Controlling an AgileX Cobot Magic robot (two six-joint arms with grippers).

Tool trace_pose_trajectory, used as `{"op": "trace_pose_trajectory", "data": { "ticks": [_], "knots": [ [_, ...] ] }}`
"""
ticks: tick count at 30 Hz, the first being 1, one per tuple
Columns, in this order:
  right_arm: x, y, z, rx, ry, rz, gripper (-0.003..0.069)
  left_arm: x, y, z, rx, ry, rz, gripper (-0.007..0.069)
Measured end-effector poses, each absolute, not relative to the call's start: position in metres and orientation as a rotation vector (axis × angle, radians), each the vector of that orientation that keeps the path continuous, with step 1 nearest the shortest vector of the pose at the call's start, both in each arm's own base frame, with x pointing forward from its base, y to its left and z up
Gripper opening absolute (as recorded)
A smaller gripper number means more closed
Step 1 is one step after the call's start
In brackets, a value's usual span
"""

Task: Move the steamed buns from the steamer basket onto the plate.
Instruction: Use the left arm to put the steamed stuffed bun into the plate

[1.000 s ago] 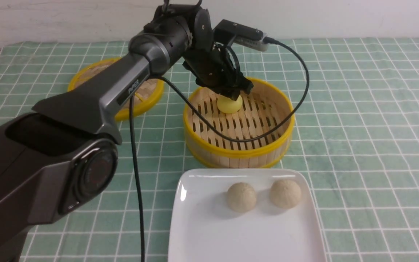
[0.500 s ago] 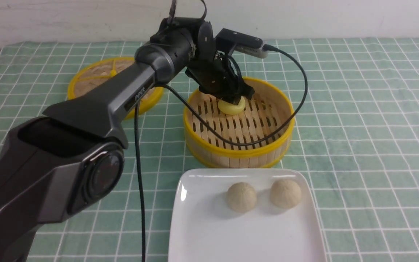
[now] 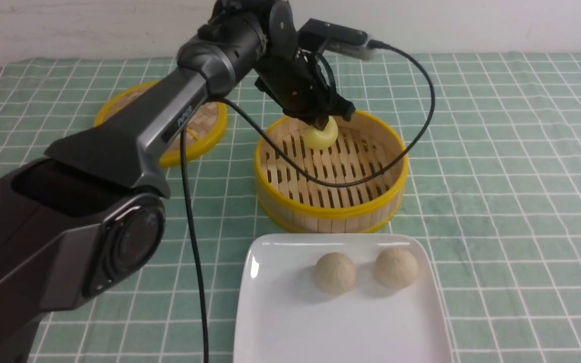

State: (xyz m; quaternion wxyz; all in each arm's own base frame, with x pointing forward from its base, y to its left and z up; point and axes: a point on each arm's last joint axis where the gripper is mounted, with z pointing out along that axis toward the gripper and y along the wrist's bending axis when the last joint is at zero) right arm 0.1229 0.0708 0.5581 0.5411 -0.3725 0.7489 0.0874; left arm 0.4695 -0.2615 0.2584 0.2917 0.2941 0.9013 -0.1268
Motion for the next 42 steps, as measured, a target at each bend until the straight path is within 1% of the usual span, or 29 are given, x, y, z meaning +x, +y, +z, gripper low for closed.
{"op": "trace_pose_trajectory", "data": {
  "ticks": [1,2,3,6,8,9,10,13,14,16,18,22,24,27,31,34,35,37,38,39,40,42],
  "knots": [
    [0.123,0.071,0.558,-0.885,1.779,0.209,0.0431,0.463,-0.258,0.281,0.779,2.39,-0.342,0.0024],
    [0.123,0.071,0.558,-0.885,1.779,0.209,0.0431,0.458,-0.256,0.292,0.774,2.389,-0.347,0.0024],
    [0.123,0.071,0.558,-0.885,1.779,0.209,0.0431,0.457,-0.255,0.296,0.772,2.387,-0.348,0.0024],
    [0.123,0.071,0.558,-0.885,1.779,0.209,0.0431,0.433,-0.243,0.355,0.742,2.313,-0.359,0.0024],
    [0.123,0.071,0.558,-0.885,1.779,0.209,0.0431,0.417,-0.232,0.39,0.729,2.255,-0.339,0.0024],
    [0.123,0.071,0.558,-0.885,1.779,0.209,0.0431,0.415,-0.231,0.393,0.728,2.249,-0.336,0.0024],
    [0.123,0.071,0.558,-0.885,1.779,0.209,0.0431,0.408,-0.226,0.406,0.719,2.231,-0.325,0.0024],
    [0.123,0.071,0.558,-0.885,1.779,0.208,0.0431,0.377,-0.204,0.456,0.66,2.167,-0.279,0.0024],
    [0.123,0.071,0.558,-0.885,1.779,0.208,0.0431,0.375,-0.203,0.458,0.657,2.162,-0.279,0.0024],
    [0.123,0.071,0.558,-0.885,1.779,0.209,0.0431,0.359,-0.193,0.48,0.633,2.114,-0.278,0.0024],
    [0.123,0.071,0.558,-0.886,1.779,0.21,0.0431,0.349,-0.188,0.49,0.615,2.102,-0.289,0.0024],
    [0.123,0.07,0.558,-0.883,1.78,0.2,0.0431,0.328,-0.179,0.497,0.568,2.141,-0.344,0.0025],
    [0.122,0.069,0.559,-0.88,1.778,0.192,0.0431,0.318,-0.178,0.492,0.577,2.171,-0.391,0.0025],
    [0.12,0.068,0.559,-0.878,1.774,0.188,0.0431,0.307,-0.175,0.487,0.591,2.217,-0.424,0.0025],
    [0.116,0.066,0.561,-0.874,1.764,0.184,0.0431,0.297,-0.176,0.452,0.625,2.362,-0.477,0.0027],
    [0.112,0.065,0.562,-0.872,1.756,0.187,0.0431,0.298,-0.184,0.405,0.692,2.505,-0.529,0.0027],
    [0.111,0.065,0.562,-0.873,1.754,0.19,0.0431,0.3,-0.187,0.38,0.717,2.548,-0.551,0.0029],
    [0.111,0.065,0.562,-0.873,1.752,0.191,0.0431,0.303,-0.19,0.349,0.72,2.586,-0.57,0.0029],
    [0.111,0.065,0.562,-0.873,1.752,0.192,0.0431,0.304,-0.191,0.328,0.712,2.607,-0.568,0.0029],
    [0.111,0.065,0.562,-0.873,1.752,0.192,0.0431,0.305,-0.191,0.324,0.717,2.609,-0.564,0.0029],
    [0.11,0.065,0.562,-0.874,1.751,0.197,0.0431,0.305,-0.19,0.301,0.717,2.623,-0.545,0.0029],
    [0.109,0.065,0.563,-0.874,1.748,0.202,0.0431,0.303,-0.188,0.282,0.722,2.631,-0.526,0.0029]
  ]
}}
